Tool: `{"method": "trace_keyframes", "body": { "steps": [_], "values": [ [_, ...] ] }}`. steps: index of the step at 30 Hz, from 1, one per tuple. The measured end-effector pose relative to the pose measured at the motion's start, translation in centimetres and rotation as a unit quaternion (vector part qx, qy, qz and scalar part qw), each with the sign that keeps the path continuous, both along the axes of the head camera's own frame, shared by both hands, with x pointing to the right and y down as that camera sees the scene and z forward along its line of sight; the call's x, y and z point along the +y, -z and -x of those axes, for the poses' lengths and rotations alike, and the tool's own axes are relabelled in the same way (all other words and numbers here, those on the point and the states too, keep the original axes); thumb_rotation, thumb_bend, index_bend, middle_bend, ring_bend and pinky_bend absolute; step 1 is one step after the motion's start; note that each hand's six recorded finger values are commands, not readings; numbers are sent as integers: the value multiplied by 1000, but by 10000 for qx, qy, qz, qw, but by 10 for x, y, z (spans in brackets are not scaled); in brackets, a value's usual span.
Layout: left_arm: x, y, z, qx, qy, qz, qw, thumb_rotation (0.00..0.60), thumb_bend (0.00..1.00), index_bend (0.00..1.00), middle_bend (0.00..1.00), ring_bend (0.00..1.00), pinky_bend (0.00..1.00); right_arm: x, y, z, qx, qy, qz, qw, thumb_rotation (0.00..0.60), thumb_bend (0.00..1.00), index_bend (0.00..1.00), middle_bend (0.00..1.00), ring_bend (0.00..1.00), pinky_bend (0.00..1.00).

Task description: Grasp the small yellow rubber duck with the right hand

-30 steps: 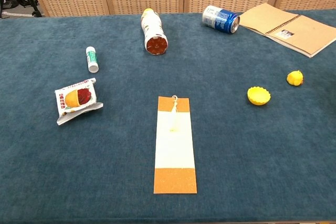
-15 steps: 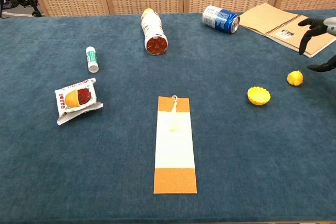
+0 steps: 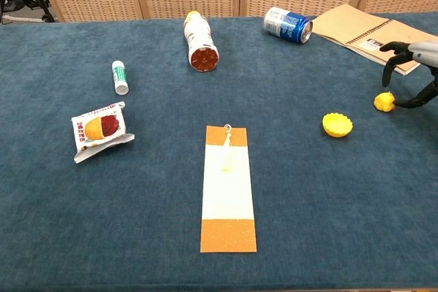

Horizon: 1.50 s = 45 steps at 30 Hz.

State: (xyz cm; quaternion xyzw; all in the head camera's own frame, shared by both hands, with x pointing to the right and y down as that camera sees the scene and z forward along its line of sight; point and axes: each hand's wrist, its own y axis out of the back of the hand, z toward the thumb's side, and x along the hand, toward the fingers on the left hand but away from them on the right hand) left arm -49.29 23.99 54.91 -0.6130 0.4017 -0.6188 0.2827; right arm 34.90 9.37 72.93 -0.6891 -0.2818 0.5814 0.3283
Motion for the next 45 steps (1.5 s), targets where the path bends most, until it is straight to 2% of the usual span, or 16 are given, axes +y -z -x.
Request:
{"method": "trace_keyframes", "body": {
  "steps": [7, 23, 31, 38, 45],
  "values": [
    [0, -1, 0, -14, 5, 9, 10000, 600, 0, 0, 0, 0, 0, 0, -3, 2, -21, 21, 23, 10000, 600, 349, 397, 0, 0, 0],
    [0, -2, -1, -22, 5, 29, 10000, 600, 0, 0, 0, 0, 0, 2, -9, 0, -33, -1, 89, 10000, 600, 367, 516, 0, 0, 0],
    [1, -2, -1, -17, 2, 33, 10000, 600, 0, 0, 0, 0, 0, 1, -7, 2, -98, -10, 51, 9999, 600, 388, 521, 0, 0, 0],
    [2, -2, -1, -8, -8, 40, 10000, 600, 0, 0, 0, 0, 0, 0, 4, 6, -329, -63, -6, 9994, 600, 388, 521, 0, 0, 0],
    [2, -3, -3, 1, -51, 74, 10000, 600, 0, 0, 0, 0, 0, 9, 29, 27, -800, 116, 56, 9967, 600, 414, 521, 0, 0, 0]
  ]
}}
